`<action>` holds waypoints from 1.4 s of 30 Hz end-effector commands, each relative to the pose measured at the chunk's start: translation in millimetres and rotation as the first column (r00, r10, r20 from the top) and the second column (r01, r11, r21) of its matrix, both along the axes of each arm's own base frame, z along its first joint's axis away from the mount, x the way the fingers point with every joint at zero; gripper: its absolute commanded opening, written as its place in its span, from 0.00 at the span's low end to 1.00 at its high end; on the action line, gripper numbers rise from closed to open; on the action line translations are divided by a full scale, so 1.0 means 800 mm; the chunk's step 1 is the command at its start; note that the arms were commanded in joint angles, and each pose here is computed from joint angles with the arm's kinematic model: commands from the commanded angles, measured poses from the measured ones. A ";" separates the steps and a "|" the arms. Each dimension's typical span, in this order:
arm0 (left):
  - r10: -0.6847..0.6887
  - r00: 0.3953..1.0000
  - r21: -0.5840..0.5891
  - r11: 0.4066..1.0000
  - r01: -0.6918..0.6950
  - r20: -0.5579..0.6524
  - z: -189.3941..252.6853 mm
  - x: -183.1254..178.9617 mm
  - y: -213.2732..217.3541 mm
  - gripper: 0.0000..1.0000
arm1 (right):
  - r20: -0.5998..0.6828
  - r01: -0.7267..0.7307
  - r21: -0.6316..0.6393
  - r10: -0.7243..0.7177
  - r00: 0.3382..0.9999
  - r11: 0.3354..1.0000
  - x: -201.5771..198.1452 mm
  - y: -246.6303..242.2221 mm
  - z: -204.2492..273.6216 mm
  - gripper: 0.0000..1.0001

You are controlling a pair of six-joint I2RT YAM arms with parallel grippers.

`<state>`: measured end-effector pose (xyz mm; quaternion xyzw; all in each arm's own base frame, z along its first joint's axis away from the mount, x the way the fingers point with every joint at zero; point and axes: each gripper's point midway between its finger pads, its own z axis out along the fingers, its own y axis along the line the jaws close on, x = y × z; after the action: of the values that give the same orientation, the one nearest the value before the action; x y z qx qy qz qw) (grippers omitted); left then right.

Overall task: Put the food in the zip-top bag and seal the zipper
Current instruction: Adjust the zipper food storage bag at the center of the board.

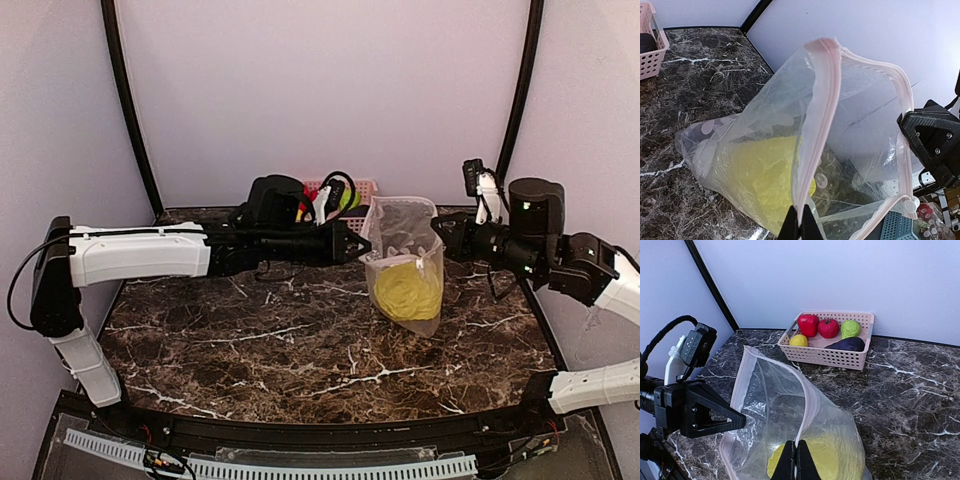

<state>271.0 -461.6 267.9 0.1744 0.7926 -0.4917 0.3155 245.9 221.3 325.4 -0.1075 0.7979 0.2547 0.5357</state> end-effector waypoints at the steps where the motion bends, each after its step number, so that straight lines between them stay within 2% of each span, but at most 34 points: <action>1: -0.077 0.997 -0.008 0.997 0.077 0.016 0.007 -0.003 -0.023 0.01 | 0.066 0.104 -0.045 -0.101 0.993 0.994 0.005 -0.035 0.030 0.00; 8: -0.149 0.988 -0.024 0.988 0.150 0.035 0.007 -0.002 -0.050 0.01 | 0.127 0.146 -0.054 -0.138 0.982 0.988 -0.003 -0.060 0.055 0.00; 14: -0.108 0.992 0.024 0.994 0.107 0.069 0.001 -0.002 -0.027 0.01 | 0.064 -0.003 -0.047 0.006 0.998 0.999 -0.009 -0.018 0.022 0.00; 21: -0.028 0.992 0.053 0.998 0.022 0.123 0.029 -0.028 0.053 0.01 | -0.007 -0.180 0.038 0.181 0.984 0.983 -0.016 0.041 -0.004 0.00; 24: 0.021 0.989 0.126 0.991 -0.039 0.148 0.039 -0.038 0.096 0.01 | -0.008 -0.266 0.110 0.269 0.963 0.958 -0.021 0.071 0.004 0.00; 27: 0.051 0.973 0.161 0.983 -0.088 0.226 0.082 -0.049 0.141 0.01 | -0.026 -0.337 0.176 0.346 0.938 0.925 -0.026 0.106 0.008 0.00; 29: 0.058 0.970 0.252 0.960 -0.119 0.237 0.089 -0.059 0.175 0.01 | -0.042 -0.367 0.215 0.384 0.922 0.905 -0.027 0.130 0.009 0.00; 32: 0.084 0.952 0.301 0.937 -0.176 0.294 0.121 -0.060 0.214 0.01 | -0.078 -0.396 0.272 0.430 0.899 0.877 -0.028 0.166 0.004 0.00; 37: 0.089 0.964 0.442 0.876 -0.195 0.251 0.102 -0.058 0.260 0.01 | -0.204 -0.421 0.320 0.495 0.844 0.849 -0.020 0.218 -0.041 0.00; 40: 0.098 0.971 0.505 0.840 -0.197 0.216 0.069 -0.047 0.277 0.01 | -0.283 -0.412 0.279 0.484 0.828 0.867 -0.013 0.232 -0.079 0.00; 41: 0.082 0.976 0.503 0.846 -0.174 0.200 0.063 -0.047 0.275 0.01 | -0.297 -0.406 0.256 0.471 0.830 0.877 -0.010 0.231 -0.086 0.00; 42: 0.082 0.979 0.526 0.833 -0.170 0.187 0.047 -0.043 0.280 0.01 | -0.305 -0.398 0.231 0.455 0.837 0.888 -0.008 0.228 -0.091 0.05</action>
<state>236.8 -262.3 356.1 0.2211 0.8455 -0.2715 0.4032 236.8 401.5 269.4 -0.1967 0.7916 0.4639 0.3457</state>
